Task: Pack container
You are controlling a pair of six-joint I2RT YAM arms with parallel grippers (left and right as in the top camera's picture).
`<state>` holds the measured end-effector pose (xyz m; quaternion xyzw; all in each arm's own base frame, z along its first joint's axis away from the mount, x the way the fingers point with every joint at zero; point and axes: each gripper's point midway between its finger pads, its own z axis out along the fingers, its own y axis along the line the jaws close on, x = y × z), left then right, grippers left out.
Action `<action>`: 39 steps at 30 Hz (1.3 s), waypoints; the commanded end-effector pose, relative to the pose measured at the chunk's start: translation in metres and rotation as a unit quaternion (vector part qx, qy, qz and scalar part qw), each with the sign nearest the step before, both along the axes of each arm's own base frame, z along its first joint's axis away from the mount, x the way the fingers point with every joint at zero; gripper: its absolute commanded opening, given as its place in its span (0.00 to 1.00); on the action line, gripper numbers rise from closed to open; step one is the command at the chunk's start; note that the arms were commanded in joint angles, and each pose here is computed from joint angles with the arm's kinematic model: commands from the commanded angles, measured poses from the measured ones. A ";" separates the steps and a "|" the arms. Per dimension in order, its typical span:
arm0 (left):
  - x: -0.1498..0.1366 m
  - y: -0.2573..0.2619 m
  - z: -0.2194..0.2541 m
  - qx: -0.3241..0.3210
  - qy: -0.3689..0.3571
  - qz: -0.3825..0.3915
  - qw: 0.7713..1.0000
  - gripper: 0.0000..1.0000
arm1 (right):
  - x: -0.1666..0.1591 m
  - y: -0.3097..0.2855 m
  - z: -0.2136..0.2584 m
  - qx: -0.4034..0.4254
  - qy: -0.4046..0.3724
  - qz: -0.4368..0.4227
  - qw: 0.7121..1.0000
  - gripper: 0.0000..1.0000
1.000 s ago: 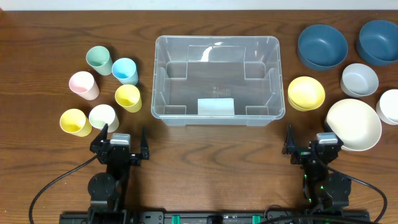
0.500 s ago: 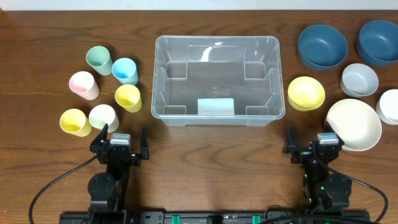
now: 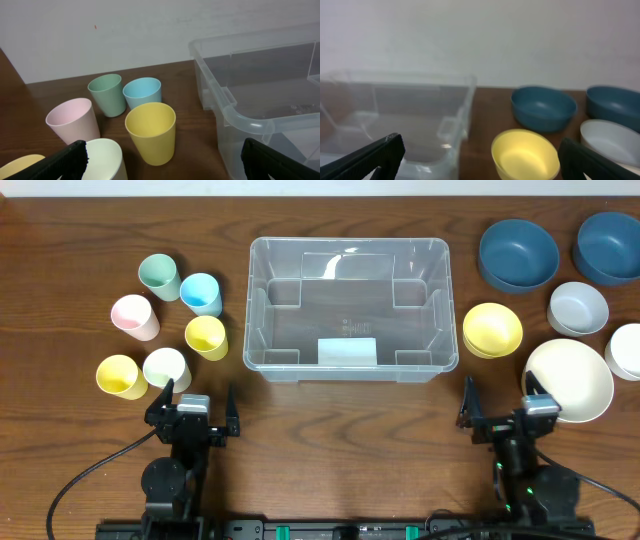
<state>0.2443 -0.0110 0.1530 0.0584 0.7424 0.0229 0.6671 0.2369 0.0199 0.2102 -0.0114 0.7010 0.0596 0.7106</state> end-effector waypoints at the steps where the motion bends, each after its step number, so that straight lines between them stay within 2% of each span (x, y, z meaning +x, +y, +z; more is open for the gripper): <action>1: 0.000 0.003 -0.016 -0.004 0.023 0.010 1.000 0.98 | -0.022 0.003 0.068 0.020 -0.057 0.015 0.998 0.99; 6: 0.000 0.003 -0.016 -0.004 0.023 0.010 1.000 0.98 | -0.045 0.002 0.126 -0.026 -0.059 0.010 0.998 0.99; 14: 0.000 0.003 -0.016 -0.004 0.023 0.010 1.000 0.98 | -0.035 0.004 0.159 -0.034 0.096 0.021 0.995 0.99; 17: 0.000 0.003 -0.016 -0.004 0.023 0.010 1.000 0.98 | -0.033 0.022 0.146 -0.027 0.172 0.073 0.982 0.99; 24: 0.000 0.003 -0.016 -0.004 0.023 0.010 1.000 0.98 | -0.021 0.032 0.080 -0.007 0.320 0.103 0.942 0.99; 29: 0.000 0.003 -0.016 -0.004 0.023 0.010 1.000 0.98 | -0.015 -0.014 0.043 0.024 0.410 -0.055 0.910 0.99; 34: 0.000 0.003 -0.016 -0.004 0.023 0.009 1.000 0.98 | -0.021 -0.067 0.019 0.049 0.452 -0.244 0.857 0.99; 39: 0.000 0.003 -0.016 -0.004 0.023 0.010 1.000 0.98 | -0.001 -0.087 0.004 0.058 0.469 -0.292 0.831 0.99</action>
